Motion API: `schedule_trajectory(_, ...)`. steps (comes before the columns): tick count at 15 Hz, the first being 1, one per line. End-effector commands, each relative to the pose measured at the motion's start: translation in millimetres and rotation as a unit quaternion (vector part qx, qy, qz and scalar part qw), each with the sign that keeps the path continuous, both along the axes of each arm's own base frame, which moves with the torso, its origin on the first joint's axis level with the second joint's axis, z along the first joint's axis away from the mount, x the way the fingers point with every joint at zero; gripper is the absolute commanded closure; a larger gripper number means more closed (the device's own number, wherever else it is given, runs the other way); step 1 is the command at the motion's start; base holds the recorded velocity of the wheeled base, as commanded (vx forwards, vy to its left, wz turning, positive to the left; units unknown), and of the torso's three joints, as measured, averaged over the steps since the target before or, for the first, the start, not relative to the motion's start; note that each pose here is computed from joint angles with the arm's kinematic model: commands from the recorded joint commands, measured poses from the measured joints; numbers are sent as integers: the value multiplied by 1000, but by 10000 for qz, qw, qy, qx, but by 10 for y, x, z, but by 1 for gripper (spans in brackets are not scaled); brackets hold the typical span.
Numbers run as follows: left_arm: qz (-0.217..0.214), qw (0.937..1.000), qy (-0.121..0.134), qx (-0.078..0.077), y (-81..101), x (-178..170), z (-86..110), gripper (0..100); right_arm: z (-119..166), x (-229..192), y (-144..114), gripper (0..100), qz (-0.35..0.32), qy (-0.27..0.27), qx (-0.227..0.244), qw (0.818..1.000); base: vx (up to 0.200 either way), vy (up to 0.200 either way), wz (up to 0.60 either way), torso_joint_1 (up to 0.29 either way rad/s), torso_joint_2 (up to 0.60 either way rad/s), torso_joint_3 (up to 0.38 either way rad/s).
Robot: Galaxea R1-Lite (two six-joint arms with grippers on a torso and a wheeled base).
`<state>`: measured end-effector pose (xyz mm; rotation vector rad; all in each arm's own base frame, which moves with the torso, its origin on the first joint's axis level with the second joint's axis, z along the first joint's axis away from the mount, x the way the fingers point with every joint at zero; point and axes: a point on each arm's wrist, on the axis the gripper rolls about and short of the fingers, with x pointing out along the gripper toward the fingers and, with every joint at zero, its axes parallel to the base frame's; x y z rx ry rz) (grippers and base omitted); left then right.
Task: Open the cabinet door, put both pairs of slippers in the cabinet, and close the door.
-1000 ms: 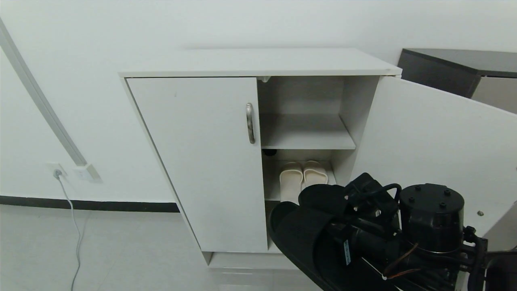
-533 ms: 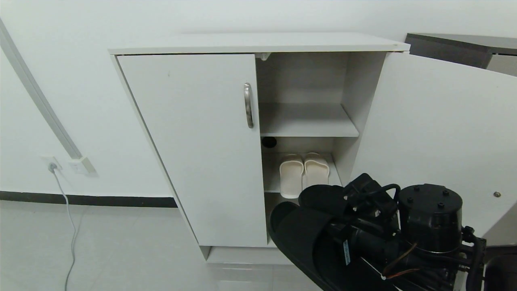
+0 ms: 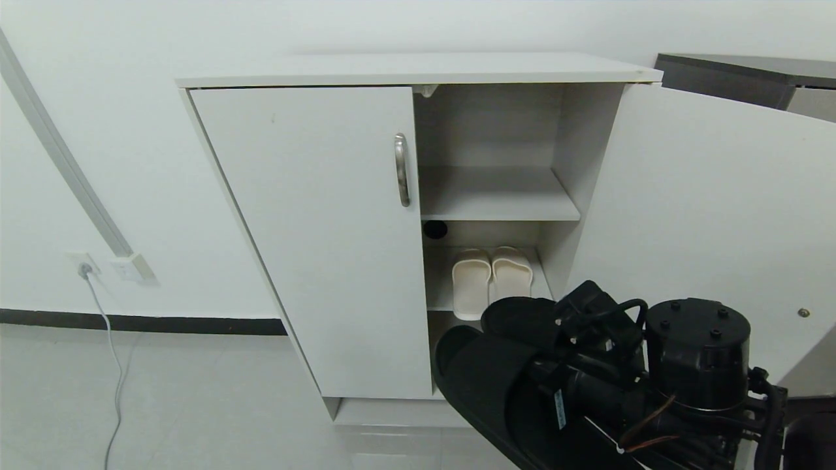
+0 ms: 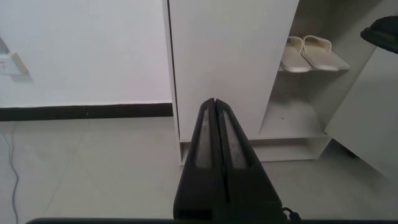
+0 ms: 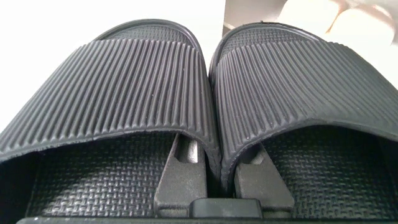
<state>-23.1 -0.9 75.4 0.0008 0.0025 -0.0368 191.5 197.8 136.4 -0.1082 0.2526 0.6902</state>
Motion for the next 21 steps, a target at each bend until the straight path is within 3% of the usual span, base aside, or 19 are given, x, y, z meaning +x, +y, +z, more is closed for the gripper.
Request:
schedule_trajectory(1,0,10000,10,-4,0,1,-1,100,-44,0,10,100,17,45,-60,10000,0,0,0,0,0,0)
schedule_trajectory(9,8,10000,10,3,0,1,-1,100,-220,49,113,100,108,-247,78,9996,0,0,0,0,0,0)
schedule_trajectory(21,0,10000,10,3,0,1,-1,100,-315,-8,164,100,281,-202,-20,9994,0,0,-50,0,0,0)
